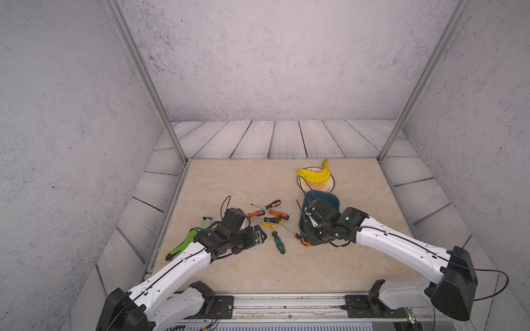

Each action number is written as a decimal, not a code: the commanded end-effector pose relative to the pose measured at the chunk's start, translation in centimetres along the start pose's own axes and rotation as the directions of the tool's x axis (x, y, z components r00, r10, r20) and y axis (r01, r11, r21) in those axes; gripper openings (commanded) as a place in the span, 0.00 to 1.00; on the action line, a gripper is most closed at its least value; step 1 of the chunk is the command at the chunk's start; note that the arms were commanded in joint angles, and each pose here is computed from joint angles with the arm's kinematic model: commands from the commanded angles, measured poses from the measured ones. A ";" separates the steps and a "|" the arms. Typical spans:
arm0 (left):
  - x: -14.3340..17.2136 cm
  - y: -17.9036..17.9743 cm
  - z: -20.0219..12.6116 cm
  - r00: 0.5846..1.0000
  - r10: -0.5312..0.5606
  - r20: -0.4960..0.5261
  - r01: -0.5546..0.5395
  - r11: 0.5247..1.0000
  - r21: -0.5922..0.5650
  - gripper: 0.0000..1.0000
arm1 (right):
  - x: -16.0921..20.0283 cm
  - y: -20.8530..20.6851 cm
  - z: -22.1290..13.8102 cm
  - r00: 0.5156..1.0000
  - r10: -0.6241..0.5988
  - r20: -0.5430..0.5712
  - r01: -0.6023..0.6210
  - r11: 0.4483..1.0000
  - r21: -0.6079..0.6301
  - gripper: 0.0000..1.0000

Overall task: Put the screwdriver on the desktop into the storage box
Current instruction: Place the screwdriver in the storage box.

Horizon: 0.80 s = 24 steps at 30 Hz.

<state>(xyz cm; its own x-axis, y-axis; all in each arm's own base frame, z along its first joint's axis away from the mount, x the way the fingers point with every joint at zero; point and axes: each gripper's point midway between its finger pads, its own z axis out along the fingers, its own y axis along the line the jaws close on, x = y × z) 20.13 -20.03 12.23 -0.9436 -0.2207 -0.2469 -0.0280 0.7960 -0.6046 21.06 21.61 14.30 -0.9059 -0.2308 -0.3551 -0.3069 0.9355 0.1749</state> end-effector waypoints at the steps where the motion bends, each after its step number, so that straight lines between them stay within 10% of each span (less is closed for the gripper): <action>1: -0.8 -3.6 -0.2 0.997 0.070 0.015 -0.071 0.992 0.107 0.90 | -0.8 -1.1 -1.0 0.996 0.085 0.028 -0.084 0.996 -0.036 0.23; 24: 1.4 -6.5 2.2 0.979 0.196 -0.046 -0.190 0.975 0.118 0.90 | -5.6 -6.1 5.8 0.873 0.488 0.005 -0.484 0.868 -0.110 0.23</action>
<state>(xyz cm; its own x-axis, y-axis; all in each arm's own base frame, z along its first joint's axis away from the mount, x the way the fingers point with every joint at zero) 19.83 -27.15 14.29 -0.9501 -0.0340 -0.3100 0.1847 0.7395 -0.6473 28.07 17.82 9.05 -0.9525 0.2177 -0.2129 0.1264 0.9188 0.3740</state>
